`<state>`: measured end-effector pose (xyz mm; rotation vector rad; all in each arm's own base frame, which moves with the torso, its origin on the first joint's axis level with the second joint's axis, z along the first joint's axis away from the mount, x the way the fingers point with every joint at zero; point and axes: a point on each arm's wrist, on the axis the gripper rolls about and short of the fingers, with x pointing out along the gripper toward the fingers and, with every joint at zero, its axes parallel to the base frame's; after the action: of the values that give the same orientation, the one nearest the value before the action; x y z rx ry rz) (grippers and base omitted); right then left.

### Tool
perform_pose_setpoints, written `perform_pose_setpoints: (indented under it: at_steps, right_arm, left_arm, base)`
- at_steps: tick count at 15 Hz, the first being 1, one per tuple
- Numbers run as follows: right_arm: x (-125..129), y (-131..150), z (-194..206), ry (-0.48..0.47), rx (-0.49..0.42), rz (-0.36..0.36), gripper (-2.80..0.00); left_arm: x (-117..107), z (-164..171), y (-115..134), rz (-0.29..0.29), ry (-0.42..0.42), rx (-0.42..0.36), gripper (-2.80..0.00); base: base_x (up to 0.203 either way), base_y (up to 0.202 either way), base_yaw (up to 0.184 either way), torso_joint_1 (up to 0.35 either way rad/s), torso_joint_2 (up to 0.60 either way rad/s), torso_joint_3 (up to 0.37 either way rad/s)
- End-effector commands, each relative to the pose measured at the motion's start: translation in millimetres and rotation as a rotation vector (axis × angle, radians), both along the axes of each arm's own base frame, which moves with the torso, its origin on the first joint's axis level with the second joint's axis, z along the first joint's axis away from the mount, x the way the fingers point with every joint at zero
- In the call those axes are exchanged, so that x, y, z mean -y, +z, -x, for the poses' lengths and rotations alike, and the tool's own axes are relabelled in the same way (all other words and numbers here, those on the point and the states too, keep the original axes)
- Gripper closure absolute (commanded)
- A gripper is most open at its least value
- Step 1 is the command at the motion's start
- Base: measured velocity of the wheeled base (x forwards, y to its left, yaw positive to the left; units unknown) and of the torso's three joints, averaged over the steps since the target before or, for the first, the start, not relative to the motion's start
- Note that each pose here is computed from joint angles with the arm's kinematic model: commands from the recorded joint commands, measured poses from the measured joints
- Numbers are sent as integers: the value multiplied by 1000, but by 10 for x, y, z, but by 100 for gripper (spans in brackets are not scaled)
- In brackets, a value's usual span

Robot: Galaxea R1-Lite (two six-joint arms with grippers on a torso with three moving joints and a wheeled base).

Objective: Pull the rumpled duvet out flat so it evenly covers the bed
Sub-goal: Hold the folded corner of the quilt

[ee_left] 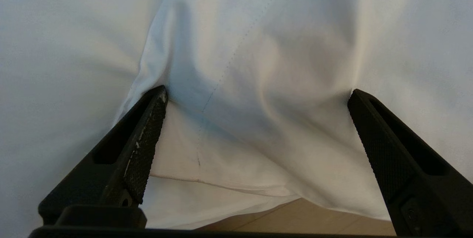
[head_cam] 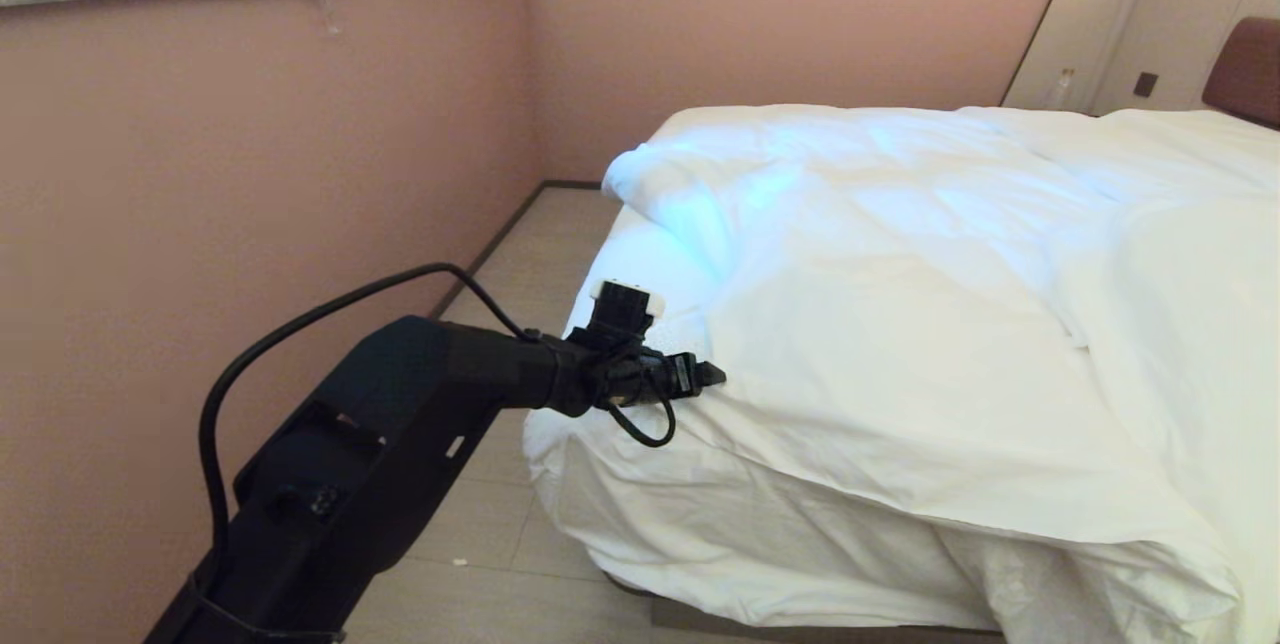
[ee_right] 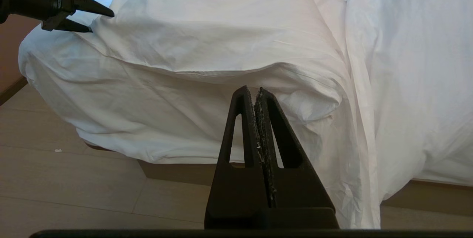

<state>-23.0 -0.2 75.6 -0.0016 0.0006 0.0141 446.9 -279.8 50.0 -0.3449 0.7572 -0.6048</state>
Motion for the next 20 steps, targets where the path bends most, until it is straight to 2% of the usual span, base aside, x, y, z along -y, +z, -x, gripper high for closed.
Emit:
perform_pose_setpoints:
  at_steps: [1,4,5,7,8,9,10,11,12,13,17,20]
  right_arm:
    - [0,0,-1,1,-1,0,0]
    - [0,0,-1,3,-1,0,0]
    - [0,0,-1,1,-1,0,0]
    - [0,0,-1,1,-1,0,0]
    - [0,0,-1,1,-1,0,0]
    - [0,0,-1,1,-1,0,0]
    - [0,0,-1,1,-1,0,0]
    - [0,0,-1,1,-1,0,0]
    - [0,0,-1,1,-1,0,0]
    - [0,0,-1,1,-1,0,0]
    - [0,0,-1,1,-1,0,0]
    - [0,0,-1,1,-1,0,0]
  left_arm:
    - [-13,3,16,-11,-8,14,-280]
    - [-63,90,220,-28,-23,50,-280]
    - [-105,151,356,-35,-36,83,-280]
    - [-241,307,486,-87,-80,162,-280]
    - [-345,322,490,-157,-128,260,-280]
    - [-463,298,476,-262,-196,384,-280]
    - [-585,247,441,-341,-238,469,-280]
    - [-672,183,345,-393,-283,523,-280]
    - [-704,141,241,-406,-340,550,-280]
    - [-698,121,194,-406,-363,558,-280]
    - [-625,-5,162,-382,-407,606,-280]
    - [-547,-38,172,-351,-450,603,-280]
  base:
    - [0,0,0,0,0,0]
    - [0,0,0,0,0,0]
    - [0,0,0,0,0,0]
    - [0,0,0,0,0,0]
    - [0,0,0,0,0,0]
    - [0,0,0,0,0,0]
    - [0,0,0,0,0,0]
    - [0,0,0,0,0,0]
    - [0,0,0,0,0,0]
    - [0,0,0,0,0,0]
    - [0,0,0,0,0,0]
    - [0,0,0,0,0,0]
